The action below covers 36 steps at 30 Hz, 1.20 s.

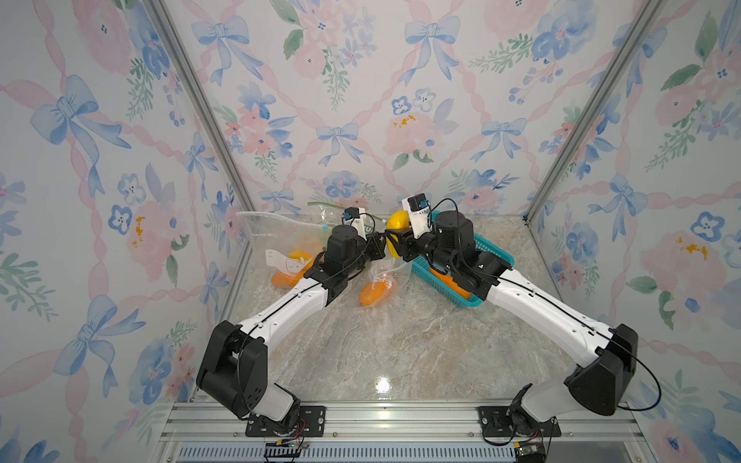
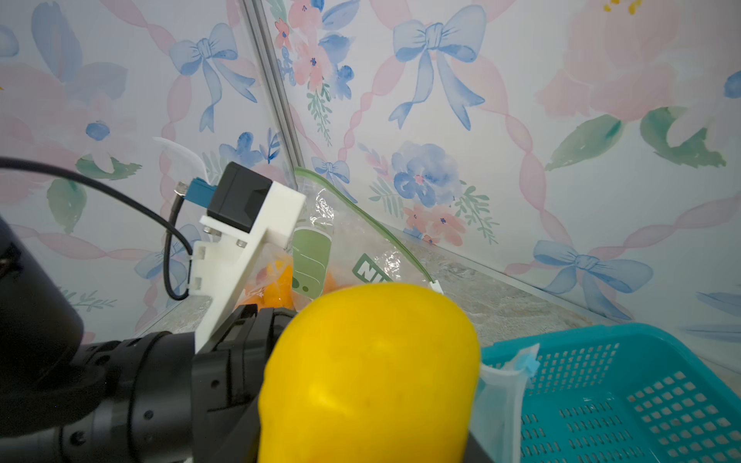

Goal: Place the mango in a zip-top bag and seal the zipper
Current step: Place the mango in the zipper food storage bag.

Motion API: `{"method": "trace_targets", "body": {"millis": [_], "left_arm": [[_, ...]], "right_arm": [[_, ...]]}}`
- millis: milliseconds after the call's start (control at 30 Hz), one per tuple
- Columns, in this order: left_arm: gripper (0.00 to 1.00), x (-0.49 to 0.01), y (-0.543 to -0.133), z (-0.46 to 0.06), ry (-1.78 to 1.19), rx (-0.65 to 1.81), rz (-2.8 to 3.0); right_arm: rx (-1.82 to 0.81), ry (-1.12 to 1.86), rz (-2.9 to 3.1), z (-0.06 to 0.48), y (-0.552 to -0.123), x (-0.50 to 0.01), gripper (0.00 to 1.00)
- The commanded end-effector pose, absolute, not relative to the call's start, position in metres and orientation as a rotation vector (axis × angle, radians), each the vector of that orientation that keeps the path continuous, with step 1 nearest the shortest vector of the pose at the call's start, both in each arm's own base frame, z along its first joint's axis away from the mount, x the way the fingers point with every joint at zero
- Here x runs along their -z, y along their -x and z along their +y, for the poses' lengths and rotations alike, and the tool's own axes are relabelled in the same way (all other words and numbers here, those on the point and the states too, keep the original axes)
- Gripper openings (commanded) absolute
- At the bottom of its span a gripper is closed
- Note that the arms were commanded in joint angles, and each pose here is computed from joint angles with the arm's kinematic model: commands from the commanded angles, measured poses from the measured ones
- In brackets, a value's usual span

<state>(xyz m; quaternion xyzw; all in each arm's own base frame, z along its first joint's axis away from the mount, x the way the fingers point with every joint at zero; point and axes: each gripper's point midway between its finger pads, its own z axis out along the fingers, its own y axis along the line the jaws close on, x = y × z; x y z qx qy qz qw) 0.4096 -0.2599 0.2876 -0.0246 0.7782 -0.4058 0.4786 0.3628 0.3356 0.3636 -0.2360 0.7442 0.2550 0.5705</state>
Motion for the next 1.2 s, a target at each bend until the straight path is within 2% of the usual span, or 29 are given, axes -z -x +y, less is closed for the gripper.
{"method": "trace_targets", "body": {"millis": [0, 400, 700, 933, 1167], "left_arm": [[0.0, -0.296, -0.412, -0.26, 0.033, 0.995, 1.873], [0.0, -0.307, -0.405, -0.253, 0.043, 0.984, 1.844], [0.0, -0.309, -0.406, -0.245, 0.066, 0.977, 1.834], [0.0, -0.312, -0.408, -0.243, 0.07, 0.965, 1.827], [0.0, -0.314, -0.41, -0.244, 0.066, 0.968, 1.823]], "right_arm": [[-0.579, 0.521, 1.647, 0.34, -0.373, -0.376, 0.22], [-0.457, 0.478, 1.702, 0.336, -0.406, -0.334, 0.24], [-0.438, 0.444, 1.743, 0.333, -0.414, -0.31, 0.28], [-0.455, 0.455, 1.772, 0.336, -0.41, -0.296, 0.41], [-0.454, 0.46, 1.79, 0.335, -0.405, -0.29, 0.6]]}}
